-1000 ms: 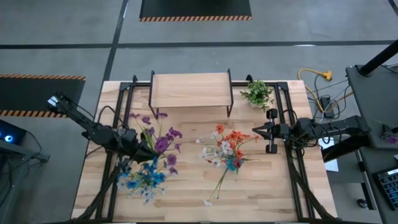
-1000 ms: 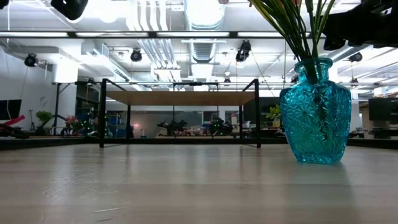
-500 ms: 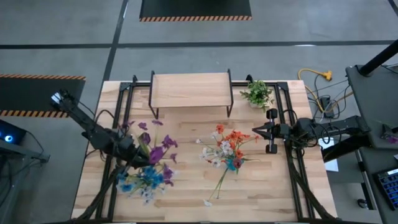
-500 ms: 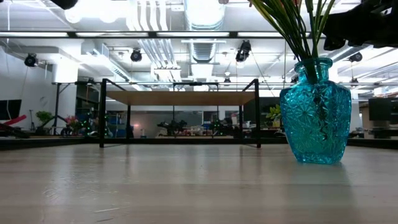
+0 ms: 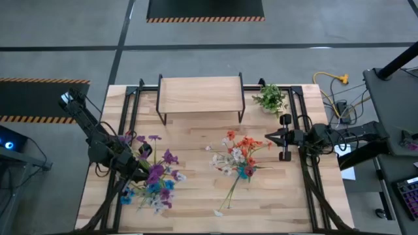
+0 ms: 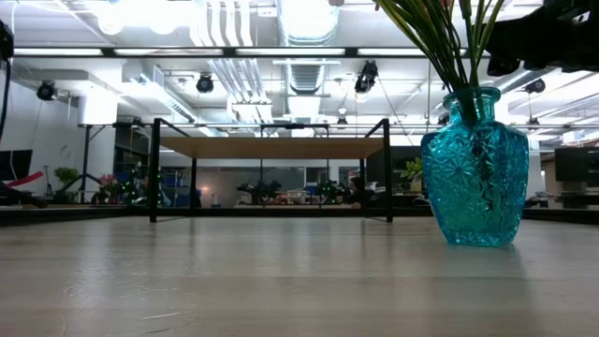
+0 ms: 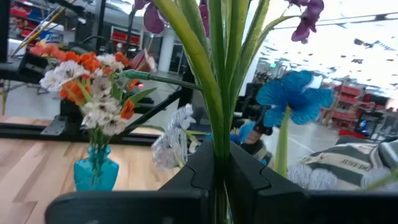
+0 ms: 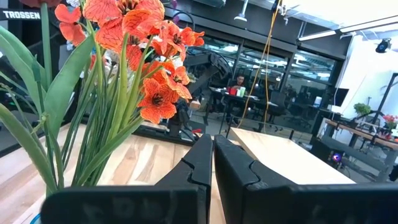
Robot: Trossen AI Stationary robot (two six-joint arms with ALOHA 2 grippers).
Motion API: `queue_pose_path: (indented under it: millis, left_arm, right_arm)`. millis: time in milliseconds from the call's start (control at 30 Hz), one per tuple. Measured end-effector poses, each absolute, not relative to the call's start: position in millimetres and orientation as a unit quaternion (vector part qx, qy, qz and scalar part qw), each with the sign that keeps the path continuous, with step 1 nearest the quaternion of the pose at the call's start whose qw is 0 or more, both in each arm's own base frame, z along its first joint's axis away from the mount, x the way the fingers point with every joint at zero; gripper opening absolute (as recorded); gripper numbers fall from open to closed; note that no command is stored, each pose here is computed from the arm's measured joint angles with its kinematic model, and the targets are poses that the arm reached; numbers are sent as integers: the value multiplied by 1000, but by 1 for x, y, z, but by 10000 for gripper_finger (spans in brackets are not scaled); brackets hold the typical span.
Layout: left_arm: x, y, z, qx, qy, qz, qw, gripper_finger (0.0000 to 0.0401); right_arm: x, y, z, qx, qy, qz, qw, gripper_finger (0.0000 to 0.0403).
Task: Pick and place flowers into a vace then onto a shelf
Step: Put the violet flowers into the transparent vase
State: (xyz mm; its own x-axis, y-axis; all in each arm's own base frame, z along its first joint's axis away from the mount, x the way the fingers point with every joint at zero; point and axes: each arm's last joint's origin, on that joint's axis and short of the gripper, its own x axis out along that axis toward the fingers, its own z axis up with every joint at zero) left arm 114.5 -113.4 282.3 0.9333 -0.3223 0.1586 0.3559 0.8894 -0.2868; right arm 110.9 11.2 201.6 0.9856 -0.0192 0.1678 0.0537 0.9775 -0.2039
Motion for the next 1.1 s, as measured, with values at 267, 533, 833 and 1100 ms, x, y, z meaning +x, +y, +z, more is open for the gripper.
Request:
queue_pose_path:
  millis: [267,533,833,1100]
  left_arm:
    - [119,-119,281,-162,-58,-167,971,6]
    - [121,-129,274,-151,-43,-175,972,6]
    - [121,-132,272,-138,-44,-153,978,6]
    - [119,-129,288,-136,-76,-144,977,6]
  right_arm:
    - [111,11,202,-104,-83,-18,991,8]
    - [111,11,202,-104,-83,-18,991,8]
    - [111,11,202,-104,-84,-19,991,8]
    - [111,11,202,-104,-84,-18,991,8]
